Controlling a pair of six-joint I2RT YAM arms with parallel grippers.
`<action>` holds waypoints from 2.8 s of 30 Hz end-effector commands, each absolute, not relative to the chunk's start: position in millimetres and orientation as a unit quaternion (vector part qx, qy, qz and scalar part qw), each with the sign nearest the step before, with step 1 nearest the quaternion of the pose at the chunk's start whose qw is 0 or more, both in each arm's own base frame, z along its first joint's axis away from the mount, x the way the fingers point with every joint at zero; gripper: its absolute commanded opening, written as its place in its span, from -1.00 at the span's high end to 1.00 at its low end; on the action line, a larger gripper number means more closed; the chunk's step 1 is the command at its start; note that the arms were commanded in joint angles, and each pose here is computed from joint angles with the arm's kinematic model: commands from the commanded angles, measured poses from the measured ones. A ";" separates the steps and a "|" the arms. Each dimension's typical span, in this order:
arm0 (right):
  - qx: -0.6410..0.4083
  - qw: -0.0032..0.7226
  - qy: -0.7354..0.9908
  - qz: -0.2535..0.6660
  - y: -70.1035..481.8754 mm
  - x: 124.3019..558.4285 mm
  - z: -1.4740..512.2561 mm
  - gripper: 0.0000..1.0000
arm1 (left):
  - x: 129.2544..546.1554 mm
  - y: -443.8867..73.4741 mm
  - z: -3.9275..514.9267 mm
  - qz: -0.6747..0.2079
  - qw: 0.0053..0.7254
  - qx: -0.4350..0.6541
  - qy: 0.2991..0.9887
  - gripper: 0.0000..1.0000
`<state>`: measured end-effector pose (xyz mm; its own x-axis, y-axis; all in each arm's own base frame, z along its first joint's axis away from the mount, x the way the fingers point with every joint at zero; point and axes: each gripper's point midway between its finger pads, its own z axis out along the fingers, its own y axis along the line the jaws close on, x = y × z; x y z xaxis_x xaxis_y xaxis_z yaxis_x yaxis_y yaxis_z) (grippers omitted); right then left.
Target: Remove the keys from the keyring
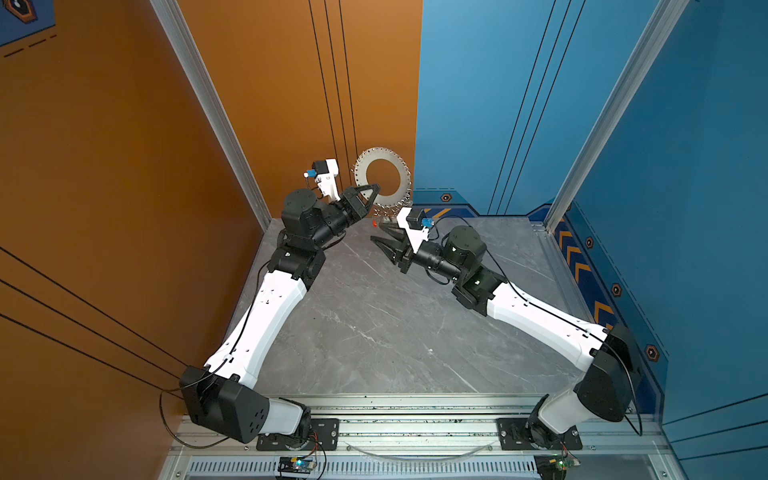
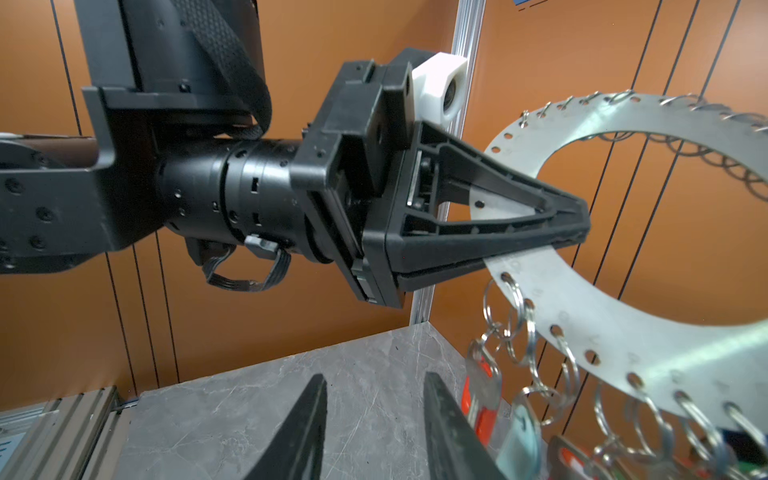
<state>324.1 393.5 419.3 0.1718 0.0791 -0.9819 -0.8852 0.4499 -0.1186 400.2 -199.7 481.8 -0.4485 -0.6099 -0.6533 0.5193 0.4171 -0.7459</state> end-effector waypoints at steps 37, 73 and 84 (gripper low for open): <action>-0.353 0.652 0.556 0.376 398.4 367.0 419.0 0.51 | 383.6 -200.7 511.1 -0.540 0.564 -0.007 0.625 1.00; -0.445 0.624 0.613 0.192 355.3 342.3 412.6 1.00 | 396.1 -181.7 428.8 -0.480 0.527 -0.105 0.694 0.66; -0.489 0.599 0.617 0.147 342.5 338.4 405.4 1.00 | 382.3 -191.6 408.2 -0.485 0.492 -0.091 0.717 0.45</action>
